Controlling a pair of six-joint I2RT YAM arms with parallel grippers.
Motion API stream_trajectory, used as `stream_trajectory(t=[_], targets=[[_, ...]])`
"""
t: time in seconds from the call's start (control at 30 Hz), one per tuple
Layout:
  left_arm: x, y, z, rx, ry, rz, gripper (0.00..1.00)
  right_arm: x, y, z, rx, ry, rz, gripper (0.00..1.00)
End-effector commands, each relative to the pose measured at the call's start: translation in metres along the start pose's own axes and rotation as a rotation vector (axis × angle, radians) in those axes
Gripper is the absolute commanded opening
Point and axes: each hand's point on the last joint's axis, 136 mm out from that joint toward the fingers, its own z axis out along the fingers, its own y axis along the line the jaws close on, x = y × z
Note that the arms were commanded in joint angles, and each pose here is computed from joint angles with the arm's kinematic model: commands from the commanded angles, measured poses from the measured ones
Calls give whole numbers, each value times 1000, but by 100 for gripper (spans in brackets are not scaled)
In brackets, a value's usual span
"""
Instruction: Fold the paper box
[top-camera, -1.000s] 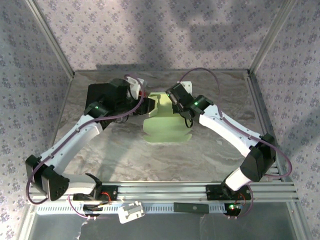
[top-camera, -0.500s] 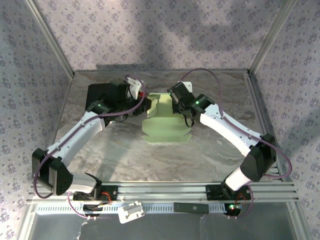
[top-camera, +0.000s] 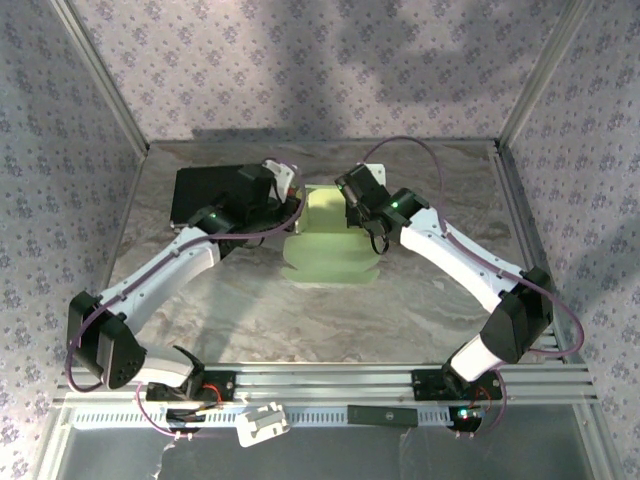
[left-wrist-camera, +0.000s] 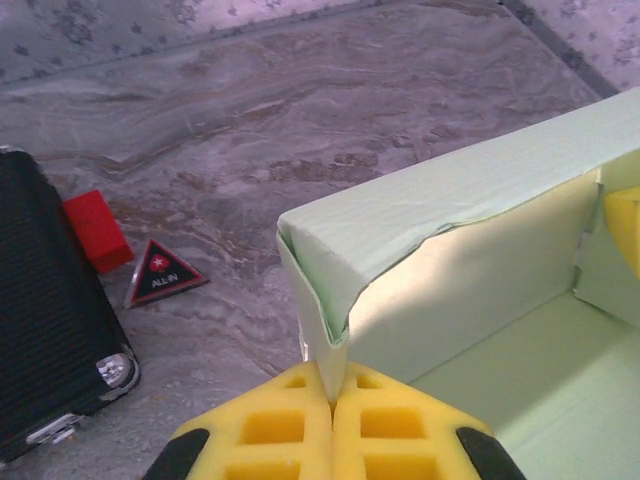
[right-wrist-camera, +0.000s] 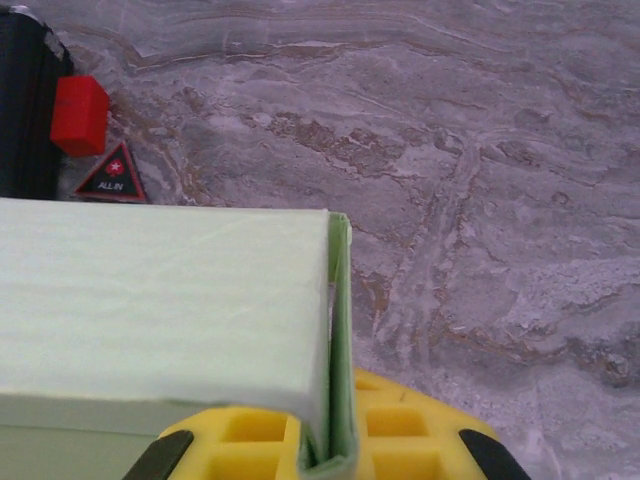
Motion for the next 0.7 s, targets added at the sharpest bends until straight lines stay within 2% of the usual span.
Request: stream_trajectory(t=[0.0,0.07,0.13,0.3,0.4,0.57,0.6,0.67], targets=[[-11,4,-6,-58,-89,-17,2,-5,8,-7,-20,-15,12,0],[-9,3,-4,-49,-92,-14,20,-5,10,-7,-24,-14,10,0],[-8,4,0,-53,-79,-7,25,-5,10,-9,-29,-15,11,0],[-13,8,6,-55,-80,8,25,-7,12,-12,-44,-17,15,0],[-17,10,6,-54,-82,15,17,-7,12,-13,-47,-20,11,0],[-17,9,14,-44,-60,25,22,-8,14,-13,-55,-22,13,0],[-17,10,15,-49,-61,24,20,-8,15,-13,-55,-20,13,0],[-17,13,16,-71,-64,22,9,-8,15,-13,-53,-21,12,0]])
